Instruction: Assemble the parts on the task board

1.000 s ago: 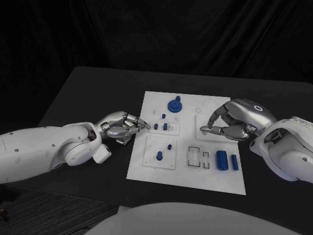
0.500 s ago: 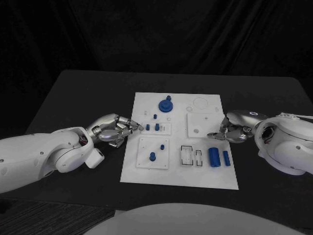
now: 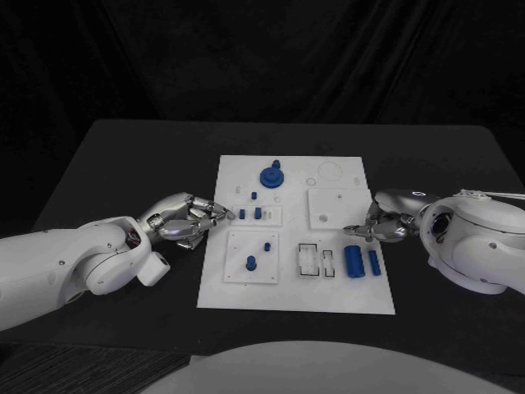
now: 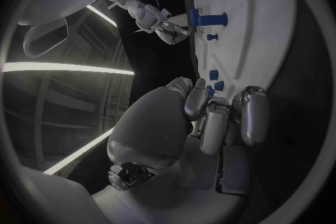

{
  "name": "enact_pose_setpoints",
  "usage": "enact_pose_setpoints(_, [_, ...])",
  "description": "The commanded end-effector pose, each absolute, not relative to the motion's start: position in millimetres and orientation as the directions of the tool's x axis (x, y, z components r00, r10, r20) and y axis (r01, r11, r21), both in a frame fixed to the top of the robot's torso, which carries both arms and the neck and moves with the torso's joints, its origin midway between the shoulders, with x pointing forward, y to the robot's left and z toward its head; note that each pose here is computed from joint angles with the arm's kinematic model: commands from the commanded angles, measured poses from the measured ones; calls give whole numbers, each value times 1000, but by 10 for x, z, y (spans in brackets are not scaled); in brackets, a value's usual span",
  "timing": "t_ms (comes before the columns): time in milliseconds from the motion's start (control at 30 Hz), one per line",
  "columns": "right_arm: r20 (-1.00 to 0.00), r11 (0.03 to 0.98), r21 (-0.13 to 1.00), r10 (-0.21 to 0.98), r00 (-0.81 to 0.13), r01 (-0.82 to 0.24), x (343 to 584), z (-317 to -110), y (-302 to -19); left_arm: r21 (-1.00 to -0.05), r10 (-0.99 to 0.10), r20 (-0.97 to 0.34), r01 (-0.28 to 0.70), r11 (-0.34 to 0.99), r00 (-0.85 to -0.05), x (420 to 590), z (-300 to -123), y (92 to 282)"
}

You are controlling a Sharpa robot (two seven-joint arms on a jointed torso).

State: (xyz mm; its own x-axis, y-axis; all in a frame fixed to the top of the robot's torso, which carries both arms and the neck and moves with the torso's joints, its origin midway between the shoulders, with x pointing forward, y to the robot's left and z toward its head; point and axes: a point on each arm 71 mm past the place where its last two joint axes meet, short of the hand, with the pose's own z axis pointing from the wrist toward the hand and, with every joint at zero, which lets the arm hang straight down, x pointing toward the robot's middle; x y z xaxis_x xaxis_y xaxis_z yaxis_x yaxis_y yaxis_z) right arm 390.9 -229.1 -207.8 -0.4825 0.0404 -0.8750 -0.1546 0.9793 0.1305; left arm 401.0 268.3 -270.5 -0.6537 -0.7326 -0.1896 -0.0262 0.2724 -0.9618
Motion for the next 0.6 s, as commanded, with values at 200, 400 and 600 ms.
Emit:
enact_pose_setpoints(200, [-864, 985, 133, 58, -500, -115, 3828, -2093, -2292, -967, -729, -177, -20, 253, -661, 4012, -2693, 2656])
enact_pose_setpoints(400, [-854, 986, 124, 49, -518, -110, 3749, -2141, -2297, -967, -728, -176, -23, 255, -663, 4013, -2697, 2653])
enact_pose_setpoints(600, [-862, 988, 87, 10, -507, -129, 3713, -2156, -2297, -966, -727, -175, -27, 257, -664, 4015, -2702, 2650])
